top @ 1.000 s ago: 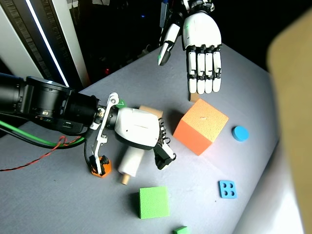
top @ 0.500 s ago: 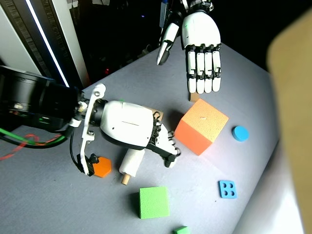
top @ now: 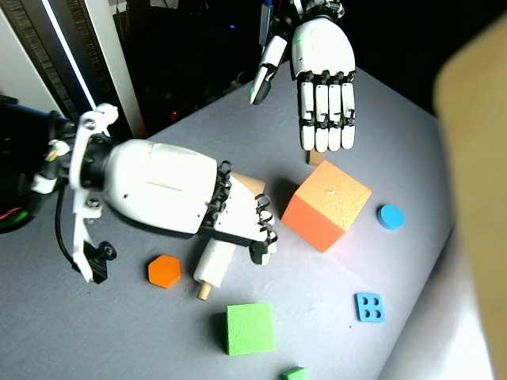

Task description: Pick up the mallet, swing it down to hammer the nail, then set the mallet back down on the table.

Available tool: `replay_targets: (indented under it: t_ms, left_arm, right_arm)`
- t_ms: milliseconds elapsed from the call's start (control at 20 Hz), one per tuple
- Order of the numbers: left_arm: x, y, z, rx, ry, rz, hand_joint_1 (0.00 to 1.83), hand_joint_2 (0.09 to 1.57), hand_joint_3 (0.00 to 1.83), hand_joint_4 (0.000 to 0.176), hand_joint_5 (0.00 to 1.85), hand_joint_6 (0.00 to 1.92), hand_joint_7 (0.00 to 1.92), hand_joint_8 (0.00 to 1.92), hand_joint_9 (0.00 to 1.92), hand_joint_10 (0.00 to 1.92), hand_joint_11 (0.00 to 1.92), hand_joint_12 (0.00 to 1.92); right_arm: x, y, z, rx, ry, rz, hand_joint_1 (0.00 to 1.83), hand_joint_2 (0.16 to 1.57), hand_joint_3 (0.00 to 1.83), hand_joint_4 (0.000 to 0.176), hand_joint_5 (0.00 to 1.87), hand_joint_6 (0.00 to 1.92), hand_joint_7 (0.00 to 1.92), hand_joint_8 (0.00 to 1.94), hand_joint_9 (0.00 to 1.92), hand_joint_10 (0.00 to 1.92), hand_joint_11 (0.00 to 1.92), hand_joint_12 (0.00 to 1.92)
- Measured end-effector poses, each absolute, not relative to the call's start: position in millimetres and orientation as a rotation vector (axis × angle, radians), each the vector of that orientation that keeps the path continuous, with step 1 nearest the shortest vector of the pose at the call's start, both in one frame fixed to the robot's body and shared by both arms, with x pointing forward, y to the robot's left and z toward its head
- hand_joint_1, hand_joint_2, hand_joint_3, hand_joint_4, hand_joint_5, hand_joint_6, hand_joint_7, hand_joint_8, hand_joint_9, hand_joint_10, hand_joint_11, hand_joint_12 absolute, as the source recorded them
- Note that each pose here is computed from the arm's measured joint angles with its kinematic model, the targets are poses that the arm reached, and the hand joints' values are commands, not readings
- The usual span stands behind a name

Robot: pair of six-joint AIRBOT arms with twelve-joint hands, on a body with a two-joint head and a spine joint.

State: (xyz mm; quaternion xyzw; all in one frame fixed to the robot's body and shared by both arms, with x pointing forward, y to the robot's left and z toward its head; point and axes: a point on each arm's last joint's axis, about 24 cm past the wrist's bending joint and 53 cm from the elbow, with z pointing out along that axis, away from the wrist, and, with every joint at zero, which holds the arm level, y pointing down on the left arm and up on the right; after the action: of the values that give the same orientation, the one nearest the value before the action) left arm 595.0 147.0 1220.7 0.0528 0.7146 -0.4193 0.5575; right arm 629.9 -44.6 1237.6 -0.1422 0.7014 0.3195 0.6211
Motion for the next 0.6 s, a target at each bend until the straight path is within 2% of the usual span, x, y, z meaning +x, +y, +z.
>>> replay_targets:
  t_ms: [50, 100, 150, 200, 250, 300, 350, 450, 500, 550, 600]
  left_arm:
    - [595, 144, 1222, 0.133, 1.681, -0.989, 0.07, 1.18, 0.0, 0.0, 0.4, 0.06, 0.46, 0.04, 0.38, 0.03, 0.0, 0.49]
    - [595, 140, 1224, 0.144, 1.679, -0.987, 0.2, 1.14, 0.0, 0.0, 0.23, 0.65, 0.47, 0.36, 0.46, 0.2, 0.0, 0.53]
    - [595, 138, 1224, 0.149, 1.679, -0.984, 0.2, 1.15, 0.0, 0.0, 0.09, 1.39, 0.27, 1.13, 0.27, 0.94, 0.0, 0.55]
    - [595, 137, 1225, 0.152, 1.68, -0.983, 0.22, 1.13, 0.0, 0.0, 0.05, 1.77, 0.13, 1.68, 0.08, 1.67, 0.0, 1.43]
    - [596, 135, 1224, 0.149, 1.684, -0.985, 0.25, 1.12, 0.0, 0.0, 0.09, 1.89, 0.13, 1.87, 0.08, 1.87, 0.0, 1.82]
    - [596, 134, 1223, 0.15, 1.688, -0.986, 0.3, 1.12, 0.0, 0.0, 0.14, 1.92, 0.13, 1.91, 0.14, 1.91, 0.2, 1.9]
    - [595, 132, 1221, 0.151, 1.692, -0.989, 0.28, 1.13, 0.0, 0.0, 0.15, 1.92, 0.09, 1.92, 0.16, 1.92, 0.27, 1.92]
    - [594, 131, 1220, 0.153, 1.699, -0.99, 0.19, 1.18, 0.01, 0.0, 0.16, 1.89, 0.1, 1.92, 0.17, 1.92, 0.26, 1.92]
    - [594, 131, 1219, 0.151, 1.702, -0.99, 0.18, 1.2, 0.01, 0.0, 0.22, 1.88, 0.17, 1.92, 0.21, 1.92, 0.29, 1.92]
    - [593, 132, 1218, 0.147, 1.704, -0.992, 0.07, 1.25, 0.01, 0.0, 0.51, 1.84, 0.55, 1.92, 0.48, 1.92, 0.45, 1.92]
    - [593, 132, 1218, 0.145, 1.706, -0.993, 0.07, 1.25, 0.01, 0.0, 0.51, 1.84, 0.55, 1.92, 0.48, 1.92, 0.45, 1.92]
  right_arm:
    - [630, -45, 1238, -0.327, 1.612, 0.734, 0.32, 1.08, 0.0, 0.0, 0.61, 0.06, 0.67, 0.06, 0.6, 0.08, 0.01, 1.19]
    - [629, -46, 1237, -0.328, 1.617, 0.733, 0.36, 1.06, 0.01, 0.0, 0.59, 0.26, 0.66, 0.27, 0.58, 0.36, 0.09, 1.28]
    - [629, -46, 1237, -0.329, 1.618, 0.733, 0.35, 1.07, 0.0, 0.0, 0.35, 0.58, 0.45, 0.84, 0.39, 1.02, 0.06, 1.45]
    - [629, -47, 1236, -0.33, 1.62, 0.731, 0.35, 1.07, 0.0, 0.0, 0.09, 1.23, 0.23, 1.39, 0.22, 1.46, 0.02, 1.64]
    - [629, -48, 1236, -0.329, 1.621, 0.73, 0.36, 1.08, 0.0, 0.0, 0.02, 1.62, 0.15, 1.69, 0.16, 1.76, 0.01, 1.86]
    - [629, -49, 1236, -0.329, 1.62, 0.728, 0.34, 1.09, 0.0, 0.0, 0.07, 1.86, 0.16, 1.89, 0.2, 1.89, 0.14, 1.91]
    - [629, -49, 1237, -0.327, 1.619, 0.727, 0.35, 1.09, 0.0, 0.0, 0.12, 1.91, 0.21, 1.93, 0.27, 1.91, 0.24, 1.92]
    - [628, -51, 1234, -0.326, 1.626, 0.725, 0.4, 1.08, 0.0, 0.0, 0.32, 1.92, 0.37, 1.94, 0.46, 1.92, 0.56, 1.92]
    - [628, -51, 1233, -0.329, 1.628, 0.723, 0.38, 1.08, 0.0, 0.0, 0.37, 1.92, 0.37, 1.94, 0.45, 1.92, 0.61, 1.92]
    - [628, -51, 1233, -0.331, 1.629, 0.72, 0.33, 1.1, 0.0, 0.0, 0.47, 1.92, 0.42, 1.94, 0.49, 1.92, 0.66, 1.92]
    - [628, -52, 1233, -0.332, 1.627, 0.717, 0.33, 1.1, 0.0, 0.0, 0.47, 1.92, 0.42, 1.94, 0.49, 1.92, 0.66, 1.92]
